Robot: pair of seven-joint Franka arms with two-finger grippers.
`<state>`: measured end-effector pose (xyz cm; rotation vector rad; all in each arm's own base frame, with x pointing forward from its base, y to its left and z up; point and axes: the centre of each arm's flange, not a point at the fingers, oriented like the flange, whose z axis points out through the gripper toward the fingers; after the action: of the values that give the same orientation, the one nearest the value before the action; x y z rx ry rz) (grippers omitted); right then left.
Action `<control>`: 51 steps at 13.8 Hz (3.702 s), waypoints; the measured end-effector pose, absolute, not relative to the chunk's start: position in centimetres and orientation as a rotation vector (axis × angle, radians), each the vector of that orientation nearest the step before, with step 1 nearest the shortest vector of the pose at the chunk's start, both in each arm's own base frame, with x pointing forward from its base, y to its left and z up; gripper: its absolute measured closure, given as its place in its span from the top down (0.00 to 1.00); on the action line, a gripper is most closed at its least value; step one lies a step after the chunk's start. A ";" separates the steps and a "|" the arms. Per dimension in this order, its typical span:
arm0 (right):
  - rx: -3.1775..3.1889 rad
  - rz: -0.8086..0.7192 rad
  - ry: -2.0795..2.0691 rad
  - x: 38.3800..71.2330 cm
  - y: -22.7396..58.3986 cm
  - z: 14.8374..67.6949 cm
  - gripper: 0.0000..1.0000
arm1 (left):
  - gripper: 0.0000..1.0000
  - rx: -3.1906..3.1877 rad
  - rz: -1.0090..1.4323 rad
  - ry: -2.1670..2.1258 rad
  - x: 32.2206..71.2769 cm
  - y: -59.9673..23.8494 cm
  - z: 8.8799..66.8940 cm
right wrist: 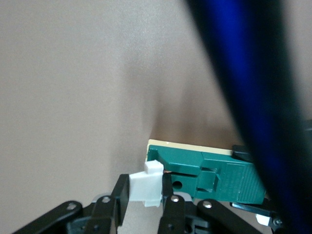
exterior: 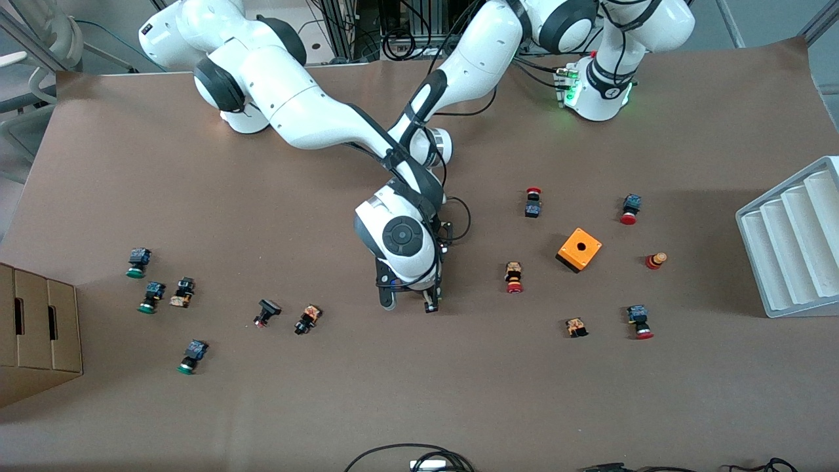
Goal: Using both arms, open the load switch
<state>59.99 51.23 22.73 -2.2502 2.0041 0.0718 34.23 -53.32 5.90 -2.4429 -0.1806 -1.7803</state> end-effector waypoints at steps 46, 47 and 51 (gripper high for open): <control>-2.307 0.096 1.990 57.3 51.5 26.1 0.27 | 0.53 -2.449 -1.783 -0.203 34.3 -53.3 5.9; -2.308 0.102 1.990 57.2 51.6 26.2 0.18 | 0.53 -2.449 -1.783 -0.203 34.3 -53.3 5.9; -2.302 0.115 1.990 57.1 51.8 26.6 0.07 | 0.53 -2.449 -1.783 -0.203 34.3 -53.3 5.9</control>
<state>57.15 51.76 26.58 -2.3018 1.9896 0.1153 34.26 -53.32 5.92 -2.4488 -0.2029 -1.7832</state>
